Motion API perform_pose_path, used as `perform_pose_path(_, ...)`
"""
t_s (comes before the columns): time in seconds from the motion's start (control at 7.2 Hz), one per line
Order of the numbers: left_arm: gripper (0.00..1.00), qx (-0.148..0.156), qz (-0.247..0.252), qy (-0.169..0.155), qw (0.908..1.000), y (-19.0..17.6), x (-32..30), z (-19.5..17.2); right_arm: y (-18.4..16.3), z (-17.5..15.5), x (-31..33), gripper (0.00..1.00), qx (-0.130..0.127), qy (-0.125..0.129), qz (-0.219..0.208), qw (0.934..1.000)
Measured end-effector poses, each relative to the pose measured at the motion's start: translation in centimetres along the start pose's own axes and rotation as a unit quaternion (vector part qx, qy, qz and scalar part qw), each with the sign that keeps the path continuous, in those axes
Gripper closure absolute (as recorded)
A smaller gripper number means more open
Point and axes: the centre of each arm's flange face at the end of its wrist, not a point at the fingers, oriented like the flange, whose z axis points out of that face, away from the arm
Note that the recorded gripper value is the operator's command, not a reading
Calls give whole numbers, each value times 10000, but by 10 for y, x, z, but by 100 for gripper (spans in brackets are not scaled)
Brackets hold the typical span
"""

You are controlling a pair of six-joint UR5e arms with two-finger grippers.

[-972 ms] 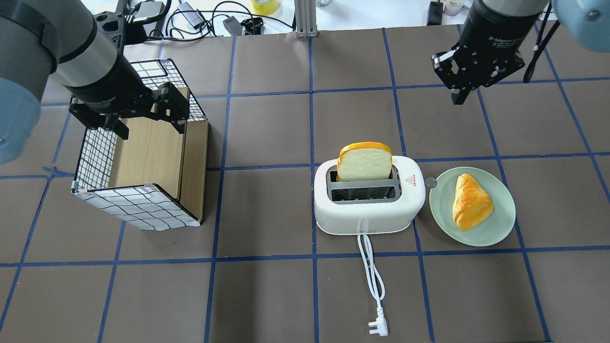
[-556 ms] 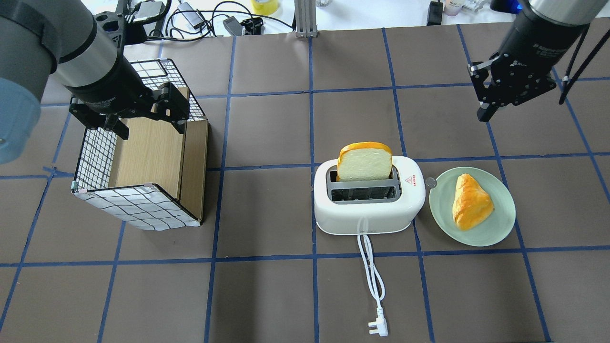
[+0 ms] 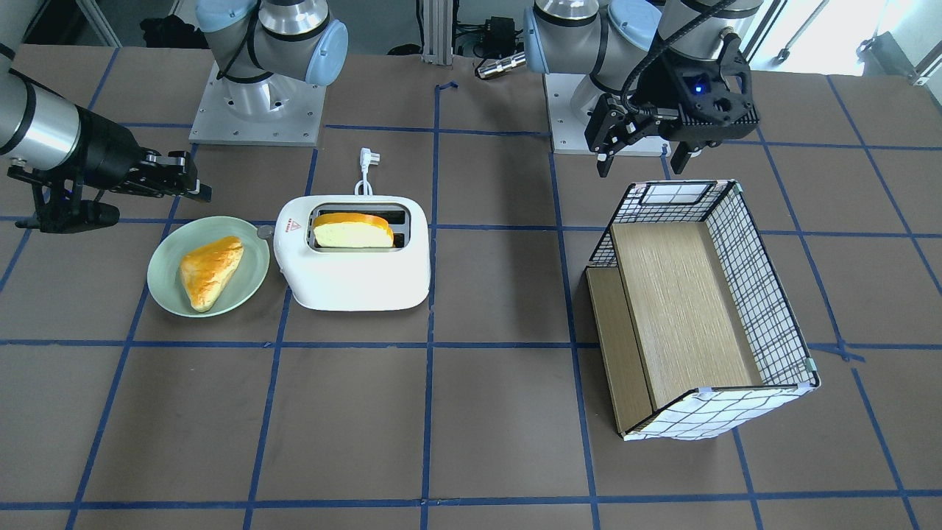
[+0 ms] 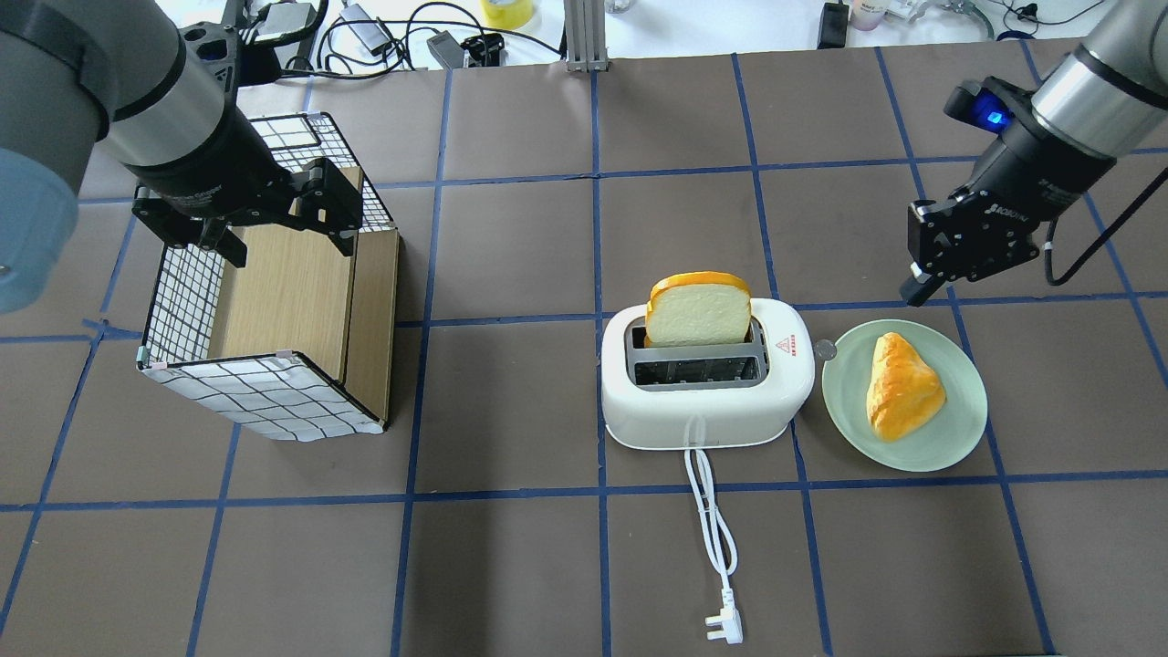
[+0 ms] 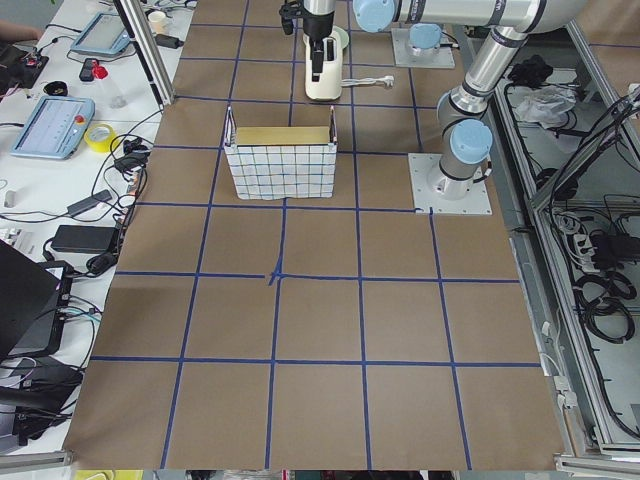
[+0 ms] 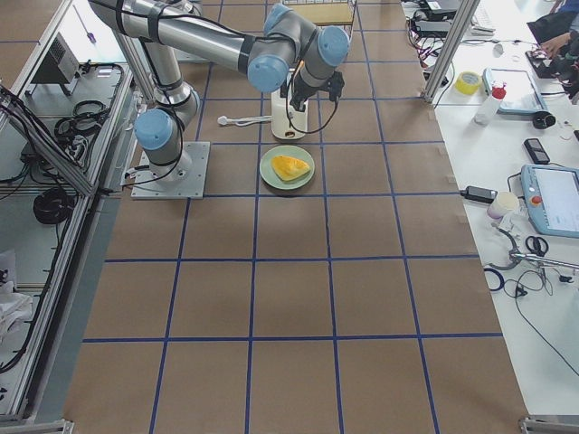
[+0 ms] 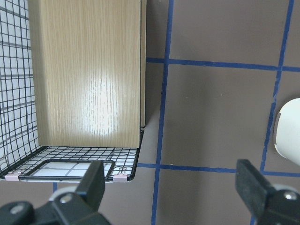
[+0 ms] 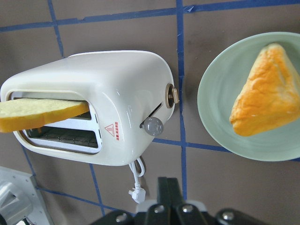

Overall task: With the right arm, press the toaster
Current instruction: 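Move the right gripper down toward the toaster's side lever, then press the toaster lever down with the right gripper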

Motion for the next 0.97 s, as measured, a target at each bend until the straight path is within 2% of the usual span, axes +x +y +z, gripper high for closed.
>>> perform_pose_path(0.14,0,0,0,0,10000,0,0,0,1,15,17,100,56,-520,-153,9985)
perform_pose_path(0.28,0,-1,0,3,10000,0,0,0,2,30,27,100,143,-914,-494,9945)
perform_pose_path(0.42,0,0,0,5,10000,0,0,0,3,44,36,100,242,-1248,-807,9886)
perform_pose_path(0.56,0,-1,0,4,10000,0,0,0,2,54,47,100,381,-1589,-938,9821)
perform_pose_path(0.69,0,-1,0,2,10000,0,0,0,2,61,57,100,526,-1884,-1005,9755)
perform_pose_path(0.97,0,-1,0,5,10000,0,0,0,4,76,66,100,643,-2124,-1216,9674)
